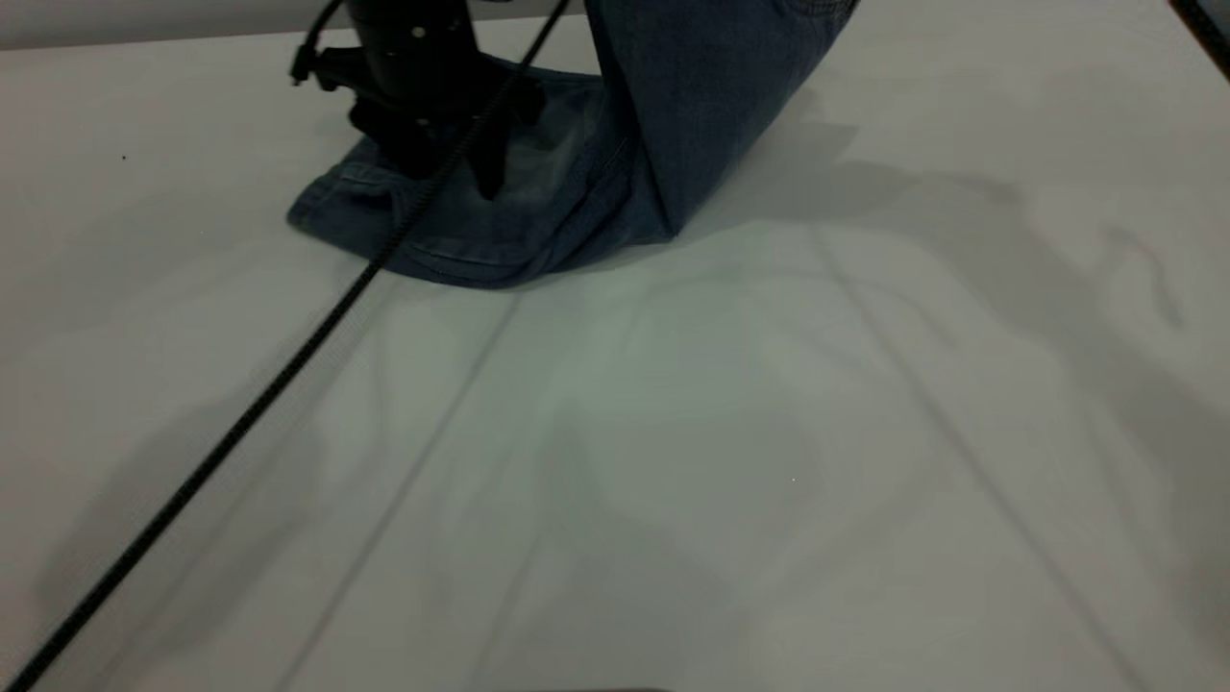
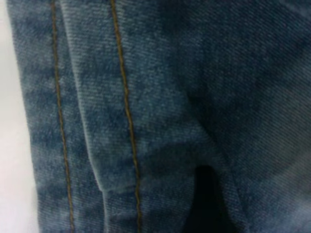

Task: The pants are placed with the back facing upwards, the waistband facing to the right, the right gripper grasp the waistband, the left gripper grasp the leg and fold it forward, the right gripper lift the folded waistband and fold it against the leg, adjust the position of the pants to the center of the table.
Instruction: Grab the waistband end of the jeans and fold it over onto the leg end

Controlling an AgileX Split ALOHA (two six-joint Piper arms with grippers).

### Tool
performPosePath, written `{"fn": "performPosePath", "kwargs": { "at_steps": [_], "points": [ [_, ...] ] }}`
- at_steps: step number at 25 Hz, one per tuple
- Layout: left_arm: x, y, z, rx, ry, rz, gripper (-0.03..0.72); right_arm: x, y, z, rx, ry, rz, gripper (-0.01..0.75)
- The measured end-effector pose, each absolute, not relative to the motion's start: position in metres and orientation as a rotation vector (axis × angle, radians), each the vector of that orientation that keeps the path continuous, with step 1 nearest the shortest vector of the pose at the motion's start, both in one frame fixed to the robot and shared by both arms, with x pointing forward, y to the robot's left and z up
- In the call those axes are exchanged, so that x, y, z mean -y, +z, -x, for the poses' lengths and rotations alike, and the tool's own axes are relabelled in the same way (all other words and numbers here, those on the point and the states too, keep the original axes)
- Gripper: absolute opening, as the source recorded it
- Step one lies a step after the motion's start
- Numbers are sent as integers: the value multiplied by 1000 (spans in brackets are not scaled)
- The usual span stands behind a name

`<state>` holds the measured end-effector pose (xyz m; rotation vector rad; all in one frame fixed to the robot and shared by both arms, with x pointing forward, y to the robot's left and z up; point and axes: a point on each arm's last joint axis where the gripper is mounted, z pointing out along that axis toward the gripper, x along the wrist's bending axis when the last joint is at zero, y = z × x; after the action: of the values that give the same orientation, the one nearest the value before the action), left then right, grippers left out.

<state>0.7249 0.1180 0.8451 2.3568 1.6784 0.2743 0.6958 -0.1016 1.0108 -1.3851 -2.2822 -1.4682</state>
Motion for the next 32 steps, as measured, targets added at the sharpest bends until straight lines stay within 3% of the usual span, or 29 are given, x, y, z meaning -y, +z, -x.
{"fn": "performPosePath", "kwargs": {
  "at_steps": [10, 17, 24, 32],
  "points": [
    [-82, 854, -716, -1596, 266, -2439, 456, 98, 1012, -695, 2279, -1493, 1367, 50],
    [-132, 918, -746, -1719, 517, -2471, 456, 98, 1010, -696, 2277, -1489, 1372, 50],
    [-188, 974, -776, -1777, 682, -2217, 456, 83, 968, -700, 2218, -1416, 1403, 50],
    [-185, 993, -778, -1700, 579, -2144, 456, 25, 937, -690, 2188, -1509, 1418, 58]
  ]
}}
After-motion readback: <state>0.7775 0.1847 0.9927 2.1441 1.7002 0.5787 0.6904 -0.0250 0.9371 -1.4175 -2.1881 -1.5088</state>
